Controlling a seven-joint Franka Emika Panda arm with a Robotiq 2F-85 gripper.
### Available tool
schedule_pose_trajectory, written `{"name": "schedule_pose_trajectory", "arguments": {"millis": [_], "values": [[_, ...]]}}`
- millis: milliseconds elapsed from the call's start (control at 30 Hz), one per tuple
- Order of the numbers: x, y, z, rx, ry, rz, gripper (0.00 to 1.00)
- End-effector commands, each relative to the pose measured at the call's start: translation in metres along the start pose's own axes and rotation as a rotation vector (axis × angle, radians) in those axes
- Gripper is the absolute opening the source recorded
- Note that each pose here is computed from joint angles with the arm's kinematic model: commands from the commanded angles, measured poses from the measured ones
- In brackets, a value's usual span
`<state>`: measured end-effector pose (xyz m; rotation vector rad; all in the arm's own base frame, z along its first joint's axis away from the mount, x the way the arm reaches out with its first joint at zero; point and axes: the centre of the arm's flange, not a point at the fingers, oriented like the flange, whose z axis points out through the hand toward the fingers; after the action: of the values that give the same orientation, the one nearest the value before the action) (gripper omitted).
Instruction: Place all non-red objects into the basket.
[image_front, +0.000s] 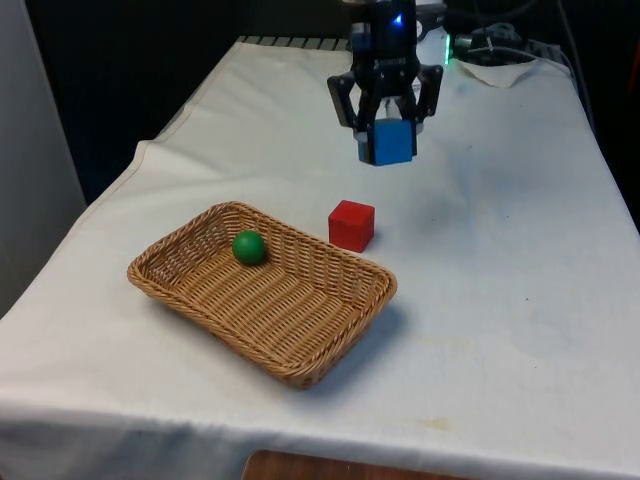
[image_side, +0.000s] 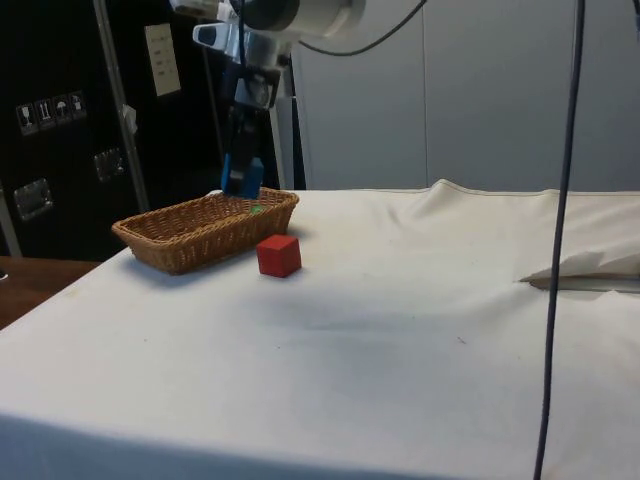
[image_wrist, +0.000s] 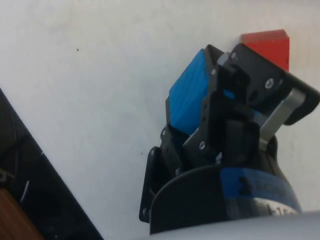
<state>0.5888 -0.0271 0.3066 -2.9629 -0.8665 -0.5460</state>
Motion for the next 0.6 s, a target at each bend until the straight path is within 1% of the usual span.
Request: {"name": "schedule_pose_trajectory", "arguments": {"millis": [0,167,200,233,267,400,467,500,533,567], "values": [[0.003,0.002,0.0,0.009,0.011,0.003,0.02],[0.007,0.017,0.006,-0.001,0.008,0.016,0.02],[0.005,0.015,0.007,-0.01,0.002,0.015,0.02],[0.009,0.02,0.005,-0.003,0.006,0.017,0.02],[0.01,0.024,0.004,-0.009,0.003,0.02,0.02],[0.014,0.032,0.0,-0.025,0.004,0.024,0.02],[0.014,0.036,-0.002,-0.034,0.005,0.025,0.02],[0.015,0.032,-0.003,-0.027,0.014,0.023,0.02],[0.014,0.037,-0.003,-0.037,0.006,0.025,0.02],[0.014,0.04,-0.005,-0.044,0.007,0.028,0.02]]}}
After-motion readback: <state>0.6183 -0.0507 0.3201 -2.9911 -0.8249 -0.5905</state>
